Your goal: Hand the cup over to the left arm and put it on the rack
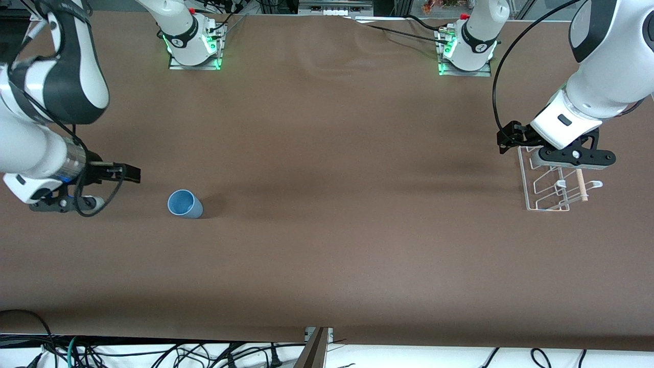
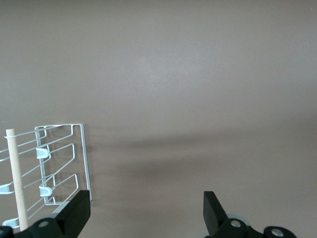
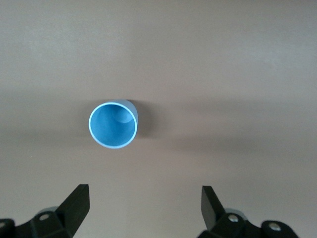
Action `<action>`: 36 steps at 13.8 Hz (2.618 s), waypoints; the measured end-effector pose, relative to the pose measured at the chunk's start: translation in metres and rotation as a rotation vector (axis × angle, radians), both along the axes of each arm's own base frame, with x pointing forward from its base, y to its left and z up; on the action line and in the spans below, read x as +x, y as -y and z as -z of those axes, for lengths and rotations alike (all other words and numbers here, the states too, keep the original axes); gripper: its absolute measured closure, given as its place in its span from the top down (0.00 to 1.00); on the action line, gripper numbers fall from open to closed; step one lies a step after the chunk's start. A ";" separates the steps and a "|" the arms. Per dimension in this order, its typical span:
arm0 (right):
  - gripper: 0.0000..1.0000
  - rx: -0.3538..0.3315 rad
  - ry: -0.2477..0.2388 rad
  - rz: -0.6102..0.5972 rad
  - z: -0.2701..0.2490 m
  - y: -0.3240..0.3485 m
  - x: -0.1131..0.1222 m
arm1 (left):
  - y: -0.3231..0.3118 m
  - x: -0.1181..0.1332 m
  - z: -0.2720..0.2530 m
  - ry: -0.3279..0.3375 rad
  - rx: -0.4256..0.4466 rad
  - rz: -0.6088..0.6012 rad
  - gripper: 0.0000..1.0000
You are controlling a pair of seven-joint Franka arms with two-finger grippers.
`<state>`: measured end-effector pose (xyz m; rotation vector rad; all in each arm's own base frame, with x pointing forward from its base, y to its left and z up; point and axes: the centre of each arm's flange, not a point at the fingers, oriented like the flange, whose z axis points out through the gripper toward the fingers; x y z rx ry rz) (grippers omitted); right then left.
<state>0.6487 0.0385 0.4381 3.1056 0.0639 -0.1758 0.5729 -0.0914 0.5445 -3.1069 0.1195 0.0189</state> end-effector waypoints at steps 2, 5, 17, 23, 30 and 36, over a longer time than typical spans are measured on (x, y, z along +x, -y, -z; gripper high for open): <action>1.00 0.003 0.019 -0.002 0.027 -0.001 0.004 | 0.000 0.000 0.000 0.000 0.000 0.000 1.00; 1.00 0.009 0.050 -0.004 0.072 -0.003 0.005 | 0.000 0.000 0.000 0.000 0.000 0.000 1.00; 0.83 0.073 0.025 0.048 0.179 -0.010 -0.002 | 0.001 -0.014 -0.001 -0.087 0.014 0.027 1.00; 0.16 0.074 0.023 0.050 0.180 -0.010 -0.002 | 0.001 -0.012 0.019 -0.155 0.023 0.028 1.00; 0.04 0.255 0.051 0.132 0.157 -0.051 0.008 | 0.030 0.001 0.069 -0.234 0.032 0.085 1.00; 0.04 0.469 -0.001 0.322 0.071 -0.204 0.008 | 0.067 0.024 0.081 -0.179 -0.168 0.386 1.00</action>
